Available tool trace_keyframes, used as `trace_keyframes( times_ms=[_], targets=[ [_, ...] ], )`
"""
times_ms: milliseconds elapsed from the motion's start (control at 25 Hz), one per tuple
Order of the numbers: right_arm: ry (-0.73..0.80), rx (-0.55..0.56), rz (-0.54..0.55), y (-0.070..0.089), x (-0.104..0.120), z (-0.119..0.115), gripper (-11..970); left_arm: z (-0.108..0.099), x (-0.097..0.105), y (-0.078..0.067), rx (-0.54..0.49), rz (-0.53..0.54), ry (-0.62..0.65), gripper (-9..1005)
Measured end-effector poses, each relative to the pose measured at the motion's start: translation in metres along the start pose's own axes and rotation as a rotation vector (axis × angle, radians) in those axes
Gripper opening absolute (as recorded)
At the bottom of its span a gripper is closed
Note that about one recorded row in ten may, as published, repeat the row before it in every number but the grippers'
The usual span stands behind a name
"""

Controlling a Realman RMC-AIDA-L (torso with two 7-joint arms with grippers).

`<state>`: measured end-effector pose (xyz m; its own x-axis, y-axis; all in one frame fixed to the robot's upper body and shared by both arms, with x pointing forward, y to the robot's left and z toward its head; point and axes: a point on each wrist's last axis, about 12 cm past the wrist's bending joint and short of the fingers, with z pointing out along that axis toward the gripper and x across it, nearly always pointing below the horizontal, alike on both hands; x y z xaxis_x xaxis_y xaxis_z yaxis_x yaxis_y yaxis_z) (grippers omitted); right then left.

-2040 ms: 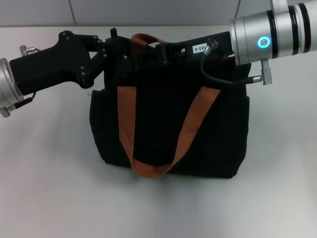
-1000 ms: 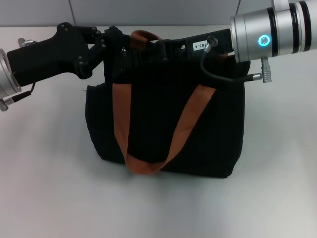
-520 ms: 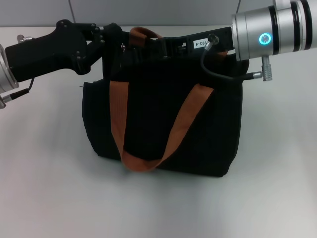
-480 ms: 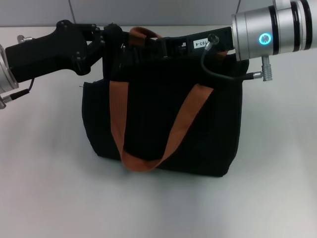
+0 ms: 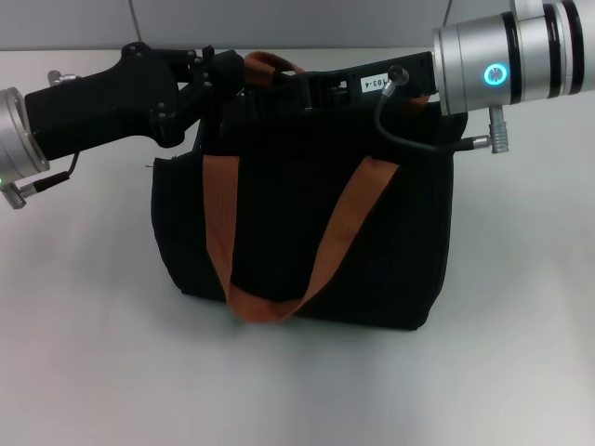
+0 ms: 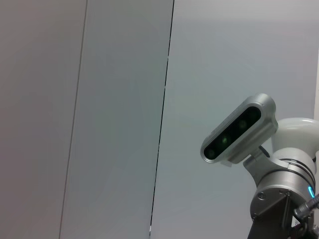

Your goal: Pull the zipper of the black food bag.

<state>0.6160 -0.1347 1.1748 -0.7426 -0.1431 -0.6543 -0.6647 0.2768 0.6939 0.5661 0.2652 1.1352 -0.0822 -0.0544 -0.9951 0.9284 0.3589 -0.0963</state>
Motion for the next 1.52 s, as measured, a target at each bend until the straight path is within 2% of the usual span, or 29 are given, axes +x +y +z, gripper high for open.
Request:
trace_keyframes(
  times_ms=[840,1040,1520],
  targets=[
    [-0.057,-0.017,0.012,-0.0008,0.0001,-0.0061,319,-0.0072,-0.0036,0.0062,-0.035,-0.021,0.003,22],
    [-0.062,-0.020,0.012,-0.0005,-0.0001,-0.0064,368,-0.0060,-0.0083,0.0083,-0.030,-0.028,0.012,22],
    [-0.055,-0.020,0.006,0.0002,0.0002,-0.0054,371,-0.0051,-0.0065,0.0056,-0.022,-0.040,0.008,22]
  ],
)
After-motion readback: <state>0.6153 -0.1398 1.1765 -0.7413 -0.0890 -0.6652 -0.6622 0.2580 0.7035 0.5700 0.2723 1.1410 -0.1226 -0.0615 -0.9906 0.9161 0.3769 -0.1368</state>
